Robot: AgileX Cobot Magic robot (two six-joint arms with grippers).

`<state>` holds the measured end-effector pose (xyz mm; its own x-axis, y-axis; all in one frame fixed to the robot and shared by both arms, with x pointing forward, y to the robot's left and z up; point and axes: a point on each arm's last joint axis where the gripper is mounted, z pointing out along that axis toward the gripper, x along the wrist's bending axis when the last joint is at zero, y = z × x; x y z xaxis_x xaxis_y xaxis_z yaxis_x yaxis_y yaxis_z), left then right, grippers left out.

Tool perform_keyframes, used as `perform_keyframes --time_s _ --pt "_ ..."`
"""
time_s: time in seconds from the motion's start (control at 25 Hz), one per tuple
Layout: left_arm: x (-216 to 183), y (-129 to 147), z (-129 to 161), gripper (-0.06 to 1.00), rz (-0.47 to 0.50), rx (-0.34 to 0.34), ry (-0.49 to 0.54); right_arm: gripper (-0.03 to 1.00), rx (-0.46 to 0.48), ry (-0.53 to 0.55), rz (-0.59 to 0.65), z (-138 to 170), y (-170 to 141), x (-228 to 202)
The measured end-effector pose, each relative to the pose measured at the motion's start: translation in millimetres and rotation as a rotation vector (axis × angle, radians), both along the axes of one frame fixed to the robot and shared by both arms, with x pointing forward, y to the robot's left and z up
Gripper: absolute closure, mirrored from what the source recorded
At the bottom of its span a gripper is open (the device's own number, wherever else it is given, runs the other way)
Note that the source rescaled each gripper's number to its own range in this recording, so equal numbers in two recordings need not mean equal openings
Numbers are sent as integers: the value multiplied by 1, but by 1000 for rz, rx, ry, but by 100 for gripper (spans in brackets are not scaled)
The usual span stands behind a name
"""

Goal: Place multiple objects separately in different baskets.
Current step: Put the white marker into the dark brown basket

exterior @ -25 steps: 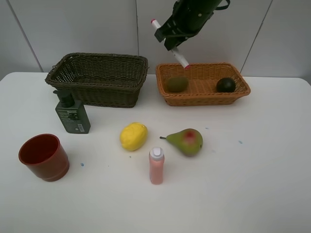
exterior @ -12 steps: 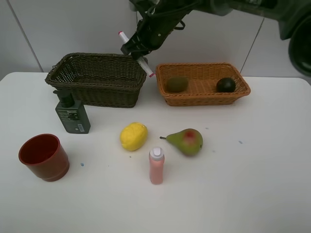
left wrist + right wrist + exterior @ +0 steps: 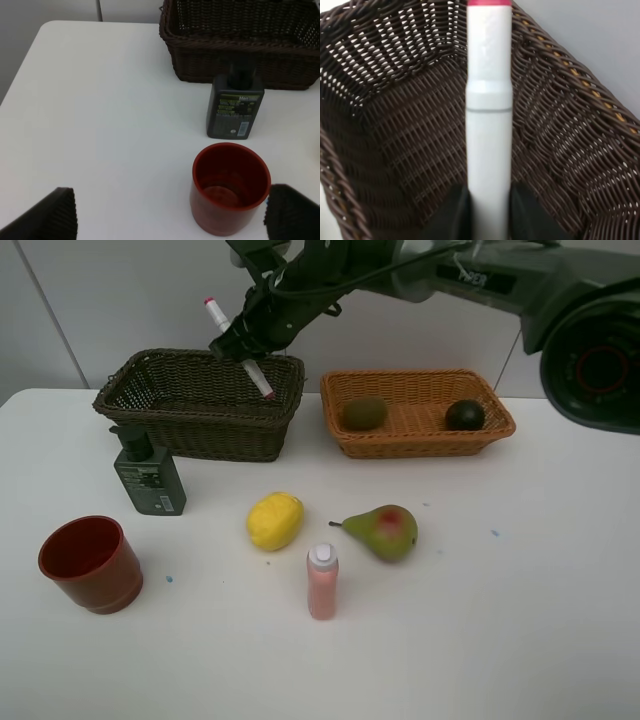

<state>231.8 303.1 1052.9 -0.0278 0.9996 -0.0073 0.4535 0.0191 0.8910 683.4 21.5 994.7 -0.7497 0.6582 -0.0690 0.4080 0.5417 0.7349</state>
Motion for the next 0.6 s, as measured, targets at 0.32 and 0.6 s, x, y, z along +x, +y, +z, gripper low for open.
perform_keyframes --time_s 0.32,0.6 --pt "0 0 0 -3 0 0 0 97 -15 66 -7 -40 5 5" --pt "0 0 0 -3 0 0 0 97 -13 64 -12 -48 6 7"
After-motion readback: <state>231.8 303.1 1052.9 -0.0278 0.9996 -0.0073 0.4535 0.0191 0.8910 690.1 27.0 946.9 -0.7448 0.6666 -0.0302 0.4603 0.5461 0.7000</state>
